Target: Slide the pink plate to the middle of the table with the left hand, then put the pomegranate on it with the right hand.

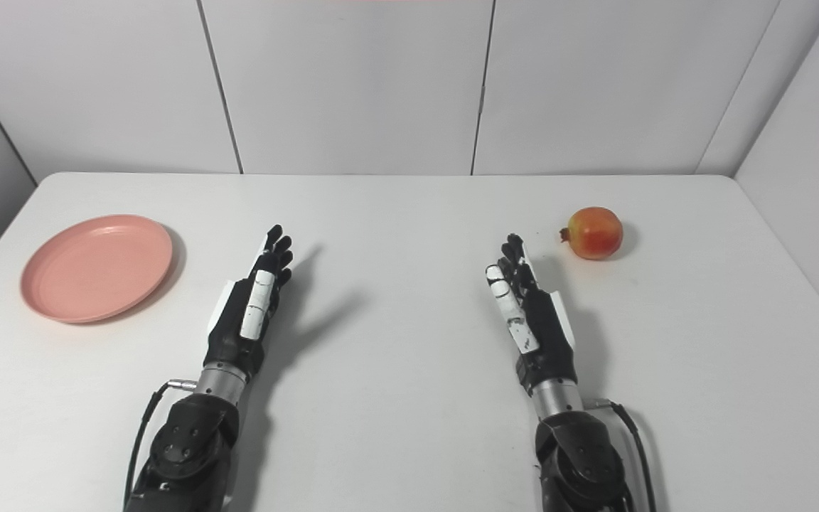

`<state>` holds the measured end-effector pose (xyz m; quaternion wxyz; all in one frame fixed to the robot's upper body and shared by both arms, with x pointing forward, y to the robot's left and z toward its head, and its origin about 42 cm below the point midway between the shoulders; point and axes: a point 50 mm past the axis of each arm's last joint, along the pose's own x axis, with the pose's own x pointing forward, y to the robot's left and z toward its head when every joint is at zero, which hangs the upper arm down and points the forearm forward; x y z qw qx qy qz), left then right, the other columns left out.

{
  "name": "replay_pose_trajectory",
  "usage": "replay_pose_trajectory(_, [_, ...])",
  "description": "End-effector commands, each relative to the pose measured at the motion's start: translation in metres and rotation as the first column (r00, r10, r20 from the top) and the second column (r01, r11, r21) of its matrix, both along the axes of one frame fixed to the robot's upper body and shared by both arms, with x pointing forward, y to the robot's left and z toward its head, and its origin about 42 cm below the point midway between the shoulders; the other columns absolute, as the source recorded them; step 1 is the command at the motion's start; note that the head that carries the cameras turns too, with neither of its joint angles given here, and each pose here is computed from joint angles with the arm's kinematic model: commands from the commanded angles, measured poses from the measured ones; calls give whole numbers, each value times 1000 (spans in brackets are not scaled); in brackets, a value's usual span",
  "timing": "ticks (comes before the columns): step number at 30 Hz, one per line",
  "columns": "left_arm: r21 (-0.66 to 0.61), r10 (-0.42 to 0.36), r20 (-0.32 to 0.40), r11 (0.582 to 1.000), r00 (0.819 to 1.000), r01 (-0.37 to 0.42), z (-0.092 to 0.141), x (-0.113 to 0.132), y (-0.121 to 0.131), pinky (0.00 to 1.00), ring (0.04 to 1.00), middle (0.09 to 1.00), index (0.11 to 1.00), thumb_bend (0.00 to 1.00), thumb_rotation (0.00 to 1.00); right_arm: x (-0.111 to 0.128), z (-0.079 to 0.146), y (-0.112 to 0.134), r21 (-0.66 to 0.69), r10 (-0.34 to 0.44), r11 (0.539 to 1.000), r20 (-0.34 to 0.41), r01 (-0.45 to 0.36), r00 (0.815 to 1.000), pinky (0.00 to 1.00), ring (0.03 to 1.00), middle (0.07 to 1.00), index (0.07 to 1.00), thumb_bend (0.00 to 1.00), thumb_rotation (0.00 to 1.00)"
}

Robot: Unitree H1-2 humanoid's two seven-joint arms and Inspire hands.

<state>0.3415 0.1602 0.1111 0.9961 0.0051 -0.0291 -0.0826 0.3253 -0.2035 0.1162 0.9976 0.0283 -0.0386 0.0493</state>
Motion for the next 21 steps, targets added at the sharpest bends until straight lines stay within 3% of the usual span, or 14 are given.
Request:
replay_pose_trajectory(1, [-25, 0, 42, 1000, 999, 1, 9, 2, -4, 1000, 1000, 1000, 1000, 761, 1000, 1, 4, 2, 12, -9, 1000, 38, 9, 999, 1000, 1000, 1000, 1000, 697, 788])
replay_pose_trajectory(8, [-51, 11, 44, 999, 999, -9, 6, 2, -6, 1000, 1000, 1000, 1000, 762, 1000, 2, 3, 1, 4, -19, 1000, 35, 19, 999, 1000, 1000, 1000, 999, 717, 778])
replay_pose_trajectory(13, [-59, -39, 47, 997, 998, 41, 6, 5, -6, 1000, 1000, 1000, 1000, 758, 1000, 1, 3, 1, 4, -24, 1000, 24, 24, 999, 1000, 1000, 1000, 1000, 689, 803])
replay_pose_trajectory(17, [-48, -52, 47, 997, 998, 55, 7, 5, -5, 1000, 1000, 1000, 1000, 767, 1000, 1, 2, 2, 32, -30, 999, 23, 30, 999, 1000, 1000, 1000, 989, 702, 742])
replay_pose_trajectory(21, [-43, -56, 50, 997, 997, 58, 8, 2, -4, 1000, 1000, 1000, 1000, 756, 1000, 0, 3, 1, 3, -2, 1000, 36, 2, 999, 1000, 1000, 1000, 1000, 693, 788])
